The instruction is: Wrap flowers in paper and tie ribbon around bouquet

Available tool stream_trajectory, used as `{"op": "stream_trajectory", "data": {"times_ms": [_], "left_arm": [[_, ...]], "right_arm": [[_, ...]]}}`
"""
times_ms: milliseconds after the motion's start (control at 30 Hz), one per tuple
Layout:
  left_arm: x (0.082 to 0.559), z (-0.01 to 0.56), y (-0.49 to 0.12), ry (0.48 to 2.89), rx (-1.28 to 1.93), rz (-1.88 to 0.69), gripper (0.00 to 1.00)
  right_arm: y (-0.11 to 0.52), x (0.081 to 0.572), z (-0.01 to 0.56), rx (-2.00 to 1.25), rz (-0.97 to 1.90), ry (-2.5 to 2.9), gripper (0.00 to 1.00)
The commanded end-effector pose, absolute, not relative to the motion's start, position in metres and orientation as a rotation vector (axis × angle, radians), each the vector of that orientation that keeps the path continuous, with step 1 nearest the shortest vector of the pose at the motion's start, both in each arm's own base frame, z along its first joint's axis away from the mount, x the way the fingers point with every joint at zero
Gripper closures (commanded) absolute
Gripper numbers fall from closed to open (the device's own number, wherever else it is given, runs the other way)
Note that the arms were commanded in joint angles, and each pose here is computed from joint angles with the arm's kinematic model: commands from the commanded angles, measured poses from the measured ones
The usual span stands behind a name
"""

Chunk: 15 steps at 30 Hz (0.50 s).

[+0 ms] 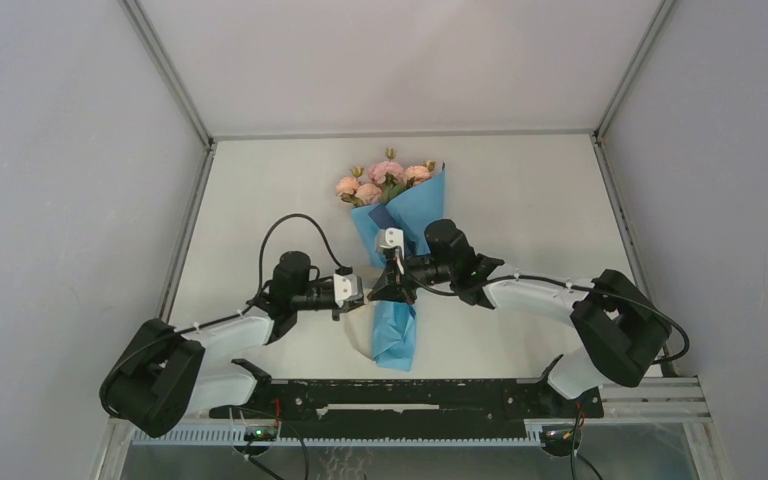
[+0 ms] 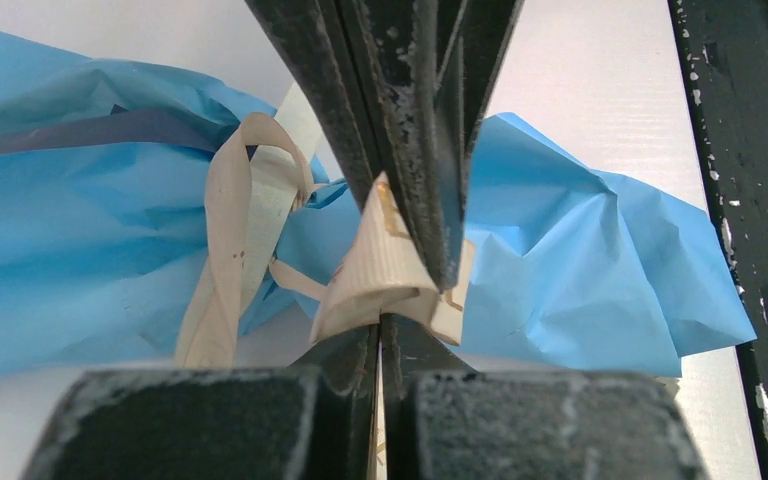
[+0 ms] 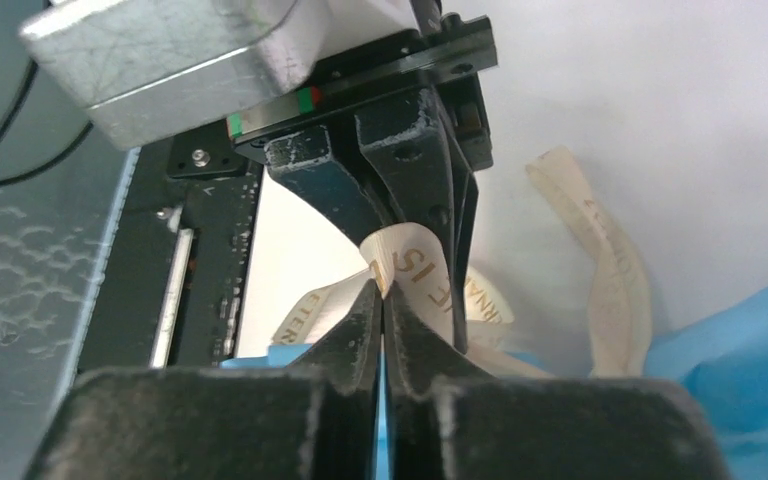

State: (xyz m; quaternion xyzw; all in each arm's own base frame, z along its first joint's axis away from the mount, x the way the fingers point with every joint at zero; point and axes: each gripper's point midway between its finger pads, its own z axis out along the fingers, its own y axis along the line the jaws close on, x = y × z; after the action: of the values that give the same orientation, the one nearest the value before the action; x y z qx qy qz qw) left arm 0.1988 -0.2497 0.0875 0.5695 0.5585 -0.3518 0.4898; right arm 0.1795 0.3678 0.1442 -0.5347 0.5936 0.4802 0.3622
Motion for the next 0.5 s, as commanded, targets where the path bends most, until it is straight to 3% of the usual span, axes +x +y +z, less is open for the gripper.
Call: {"op": "stream_trajectory", "data": {"times_ms": [0, 67, 100, 133, 167, 233, 400, 467], "left_arm": [[0.198, 0.099, -0.254, 1.301, 1.397, -0.858, 1.0], [0.198, 0.102, -0.255, 1.303, 1.394, -0.864, 1.0], [0.198, 0.105, -0.255, 1.313, 1.384, -0.871, 0.91], [0.199, 0.112, -0.256, 1.333, 1.353, -0.887, 0.67], [0.201, 0.119, -0.256, 1.355, 1.339, -0.89, 0.5], [0.204, 0.133, -0.253, 1.431, 1.338, -0.888, 0.32], [0.188, 0.152, -0.22, 1.779, 1.292, -0.995, 0.28], [0.193, 0.151, -0.194, 1.956, 1.214, -0.925, 0.28]], "right_arm": [[0.375, 0.188, 0.171, -1.357, 1.237, 1.443, 1.0], [0.373, 0.191, 0.173, -1.334, 1.222, 1.465, 1.0], [0.371, 0.194, 0.174, -1.309, 1.214, 1.49, 1.0], [0.368, 0.2, 0.173, -1.278, 1.201, 1.524, 1.0], [0.365, 0.207, 0.17, -1.236, 1.178, 1.57, 1.0], [0.361, 0.218, 0.164, -1.177, 1.146, 1.64, 1.0], [0.359, 0.228, 0.159, -1.1, 1.098, 1.712, 1.0], [0.357, 0.232, 0.157, -1.068, 1.07, 1.739, 1.0]]}}
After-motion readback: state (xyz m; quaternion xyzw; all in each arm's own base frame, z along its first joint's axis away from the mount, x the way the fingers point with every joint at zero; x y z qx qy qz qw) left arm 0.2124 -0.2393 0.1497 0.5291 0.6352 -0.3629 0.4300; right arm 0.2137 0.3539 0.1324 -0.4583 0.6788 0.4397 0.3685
